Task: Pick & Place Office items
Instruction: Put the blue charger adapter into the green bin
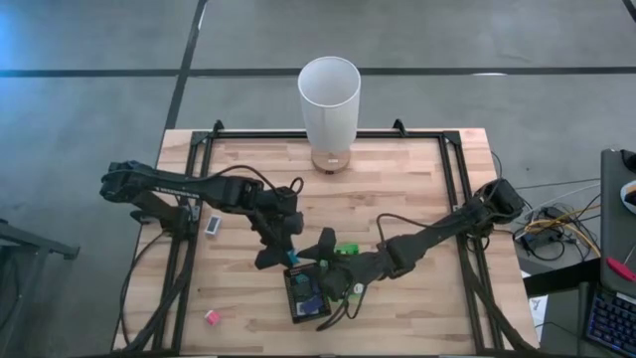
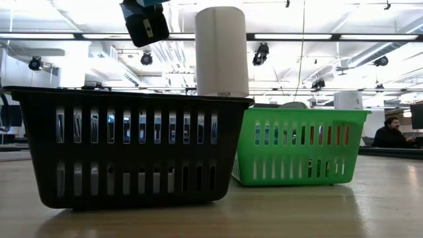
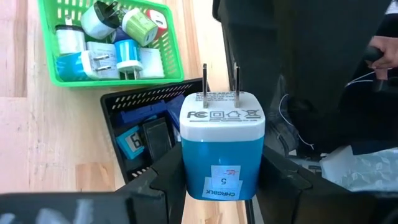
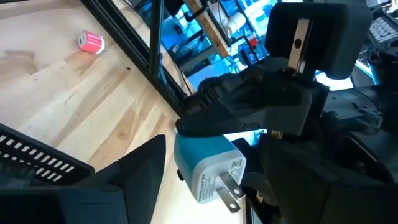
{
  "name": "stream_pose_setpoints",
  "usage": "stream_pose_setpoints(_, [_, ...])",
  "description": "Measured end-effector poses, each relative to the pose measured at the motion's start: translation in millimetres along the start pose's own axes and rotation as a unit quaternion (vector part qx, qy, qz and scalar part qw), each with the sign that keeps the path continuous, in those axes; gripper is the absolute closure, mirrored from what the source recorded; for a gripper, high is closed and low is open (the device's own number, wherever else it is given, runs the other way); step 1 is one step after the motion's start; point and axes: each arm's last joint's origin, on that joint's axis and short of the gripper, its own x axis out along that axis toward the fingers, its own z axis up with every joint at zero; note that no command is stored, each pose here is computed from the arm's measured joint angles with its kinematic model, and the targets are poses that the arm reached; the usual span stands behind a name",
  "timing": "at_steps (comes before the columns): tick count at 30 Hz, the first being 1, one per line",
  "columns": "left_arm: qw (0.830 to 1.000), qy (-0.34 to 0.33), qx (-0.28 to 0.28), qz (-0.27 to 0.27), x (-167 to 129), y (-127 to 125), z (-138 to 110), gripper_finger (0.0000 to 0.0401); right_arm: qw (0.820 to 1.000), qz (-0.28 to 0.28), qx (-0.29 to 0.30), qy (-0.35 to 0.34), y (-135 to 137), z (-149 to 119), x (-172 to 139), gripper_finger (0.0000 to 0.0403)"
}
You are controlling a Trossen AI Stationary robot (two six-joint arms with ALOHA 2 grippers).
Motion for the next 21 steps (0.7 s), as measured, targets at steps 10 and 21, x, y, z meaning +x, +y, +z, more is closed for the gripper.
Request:
stream_pose_setpoints(10, [1.000,-0.006,-0.004,-0.015,0.5,-2.2,1.8,0.0254,1.000,-0.005,0.009,0.006,-2.5,-2.7,1.9,0.0150])
stream_pose_setpoints(21, [0.999,-0.002,-0.008,-0.031,2.3,-6.3,1.4,0.0254,1.000,-0.006,0.013,0.012,-4.9,-6.4,4.1,0.0151])
